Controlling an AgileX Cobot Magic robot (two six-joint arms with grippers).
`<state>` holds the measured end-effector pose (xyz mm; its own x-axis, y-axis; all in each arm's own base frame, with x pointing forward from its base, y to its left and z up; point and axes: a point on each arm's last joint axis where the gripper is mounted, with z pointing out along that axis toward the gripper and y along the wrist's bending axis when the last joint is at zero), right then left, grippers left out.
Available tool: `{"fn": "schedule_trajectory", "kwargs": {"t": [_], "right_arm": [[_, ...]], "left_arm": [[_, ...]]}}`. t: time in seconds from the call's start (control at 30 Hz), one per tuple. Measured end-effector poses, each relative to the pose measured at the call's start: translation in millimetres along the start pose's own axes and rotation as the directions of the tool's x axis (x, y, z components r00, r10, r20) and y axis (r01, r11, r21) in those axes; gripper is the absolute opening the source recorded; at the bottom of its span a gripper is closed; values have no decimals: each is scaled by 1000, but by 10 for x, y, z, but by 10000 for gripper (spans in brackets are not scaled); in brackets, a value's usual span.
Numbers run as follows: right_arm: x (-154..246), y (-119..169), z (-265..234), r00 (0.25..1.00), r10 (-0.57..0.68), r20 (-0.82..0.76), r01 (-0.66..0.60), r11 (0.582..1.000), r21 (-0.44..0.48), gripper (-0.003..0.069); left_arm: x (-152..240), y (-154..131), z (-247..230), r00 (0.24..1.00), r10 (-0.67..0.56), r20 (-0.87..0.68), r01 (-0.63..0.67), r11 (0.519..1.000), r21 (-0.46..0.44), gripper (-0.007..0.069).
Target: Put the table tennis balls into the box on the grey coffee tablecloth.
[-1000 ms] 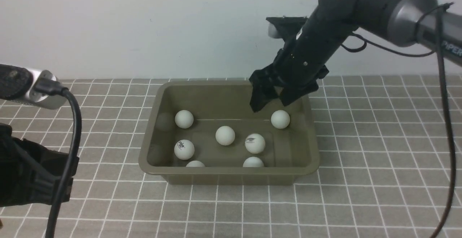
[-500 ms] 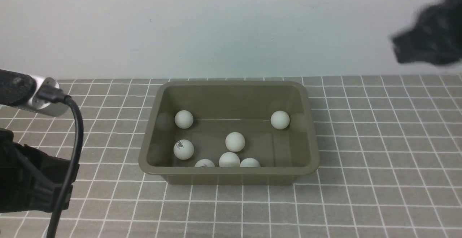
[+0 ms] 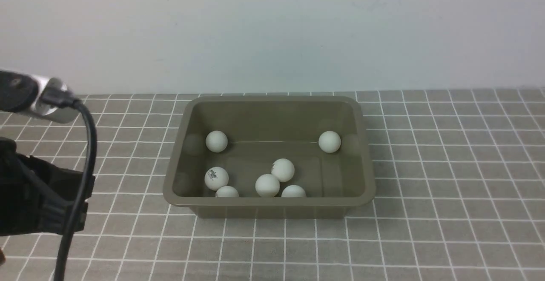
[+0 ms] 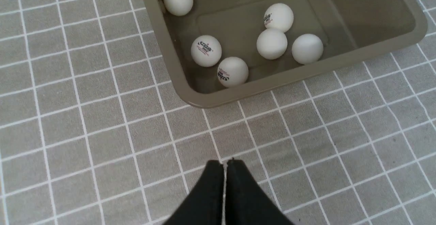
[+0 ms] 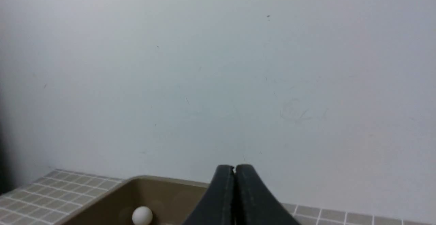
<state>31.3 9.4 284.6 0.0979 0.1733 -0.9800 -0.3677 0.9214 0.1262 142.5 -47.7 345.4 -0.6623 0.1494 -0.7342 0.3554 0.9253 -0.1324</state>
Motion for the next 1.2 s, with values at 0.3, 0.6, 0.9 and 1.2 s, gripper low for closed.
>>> {"fn": "schedule_trajectory", "kwargs": {"t": [0.3, 0.6, 0.9, 1.2], "right_arm": [[76, -29, 5, 999, -15, -51, 16, 999, 28, -13], [82, -34, 4, 998, -24, -57, 26, 999, 32, -13], [82, -34, 4, 998, -24, -58, 26, 999, 33, -13], [83, -34, 4, 998, -23, -58, 25, 999, 33, -13]], "left_arm": [[84, -21, -126, 997, 20, 80, -19, 1000, -11, -5], [560, -85, -552, 890, 32, 455, -10, 999, -50, -5], [795, -171, -743, 834, -41, 551, 28, 999, 32, -5], [809, -155, -718, 838, -8, 545, 7, 1000, 4, -5]]}}
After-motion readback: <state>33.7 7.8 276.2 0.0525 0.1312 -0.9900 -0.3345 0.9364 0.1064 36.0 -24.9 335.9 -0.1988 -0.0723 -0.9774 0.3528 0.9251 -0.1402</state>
